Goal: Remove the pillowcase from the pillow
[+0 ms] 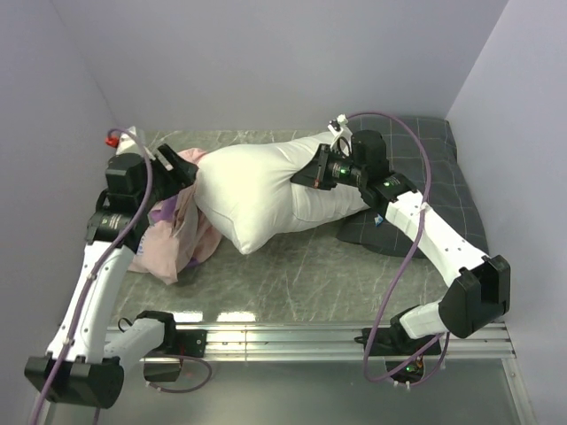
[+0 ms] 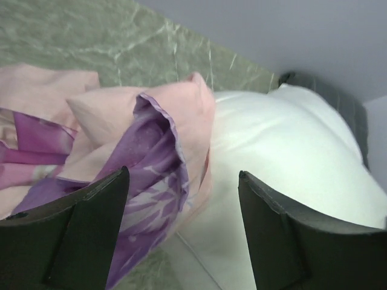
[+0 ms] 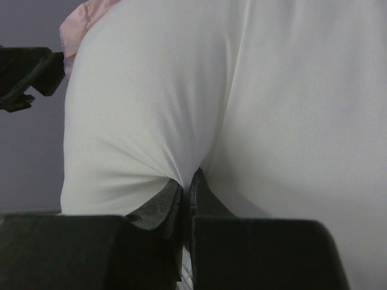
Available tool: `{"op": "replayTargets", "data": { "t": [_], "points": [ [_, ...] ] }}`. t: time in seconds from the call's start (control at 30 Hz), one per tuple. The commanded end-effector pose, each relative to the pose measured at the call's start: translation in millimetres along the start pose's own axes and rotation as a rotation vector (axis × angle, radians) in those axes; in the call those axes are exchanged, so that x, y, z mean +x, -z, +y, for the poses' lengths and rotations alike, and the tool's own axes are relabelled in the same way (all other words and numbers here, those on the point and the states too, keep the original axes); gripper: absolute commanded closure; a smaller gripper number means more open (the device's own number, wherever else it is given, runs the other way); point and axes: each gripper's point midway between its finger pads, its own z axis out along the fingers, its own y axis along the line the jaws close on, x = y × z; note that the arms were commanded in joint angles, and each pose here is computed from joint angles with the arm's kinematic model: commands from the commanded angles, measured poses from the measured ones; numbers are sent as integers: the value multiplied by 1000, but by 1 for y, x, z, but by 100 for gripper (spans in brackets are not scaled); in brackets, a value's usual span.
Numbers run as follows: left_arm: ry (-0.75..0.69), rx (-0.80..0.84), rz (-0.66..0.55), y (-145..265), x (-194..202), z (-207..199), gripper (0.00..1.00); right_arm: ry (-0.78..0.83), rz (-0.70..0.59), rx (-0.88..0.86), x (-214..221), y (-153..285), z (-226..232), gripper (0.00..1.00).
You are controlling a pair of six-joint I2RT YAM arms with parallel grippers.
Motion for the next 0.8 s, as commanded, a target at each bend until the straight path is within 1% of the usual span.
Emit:
{"op": "replayTargets", "data": {
  "t": [0.0,0.07,0.1,0.13,0.17,0.2,0.23,0.3,0.33,0.43,0.5,0.57,0.6,0.63,0.67,0.7,0.73,0.77],
  "points": [
    [-8,13,10,-18,6,-4,23,71,-141,-7,-44,8,19,100],
    [2,-26,11,-25,6,2,34,72,-147,-8,-45,10,21,100],
    [6,-84,-21,-30,-3,10,41,73,-145,-6,-43,11,21,100],
    [8,-123,-43,-32,-9,16,59,74,-147,-4,-43,12,20,100],
    [10,-176,-48,-34,-12,26,68,79,-151,11,-43,14,18,100],
    [19,-229,-102,-31,-29,33,76,84,-153,14,-42,16,19,100],
    [33,-270,-132,-30,-41,45,87,88,-156,18,-42,18,19,100],
    [51,-318,-175,-26,-59,56,92,99,-164,25,-41,24,19,100],
    [65,-376,-207,-23,-70,73,96,102,-169,30,-41,27,19,100],
    [72,-424,-214,-24,-78,92,100,112,-183,20,-42,36,23,100],
    [81,-440,-176,-30,-67,103,100,116,-201,15,-47,42,27,100],
    [93,-407,-145,-38,-56,103,99,124,-226,-1,-55,48,36,100],
    [99,-413,-110,-42,-40,110,98,126,-236,-8,-58,50,40,100],
    [105,-399,-107,-45,-36,110,94,128,-241,-20,-61,52,44,100],
    [111,-366,-72,-49,-26,108,90,136,-258,-35,-67,54,52,100],
    [118,-364,-37,-53,-11,113,85,140,-271,-45,-72,56,56,100],
    [124,-356,-20,-55,-5,114,73,133,-284,-53,-76,57,60,100],
    [129,-333,-4,-56,1,111,64,144,-314,-76,-86,59,69,100]
  ]
}}
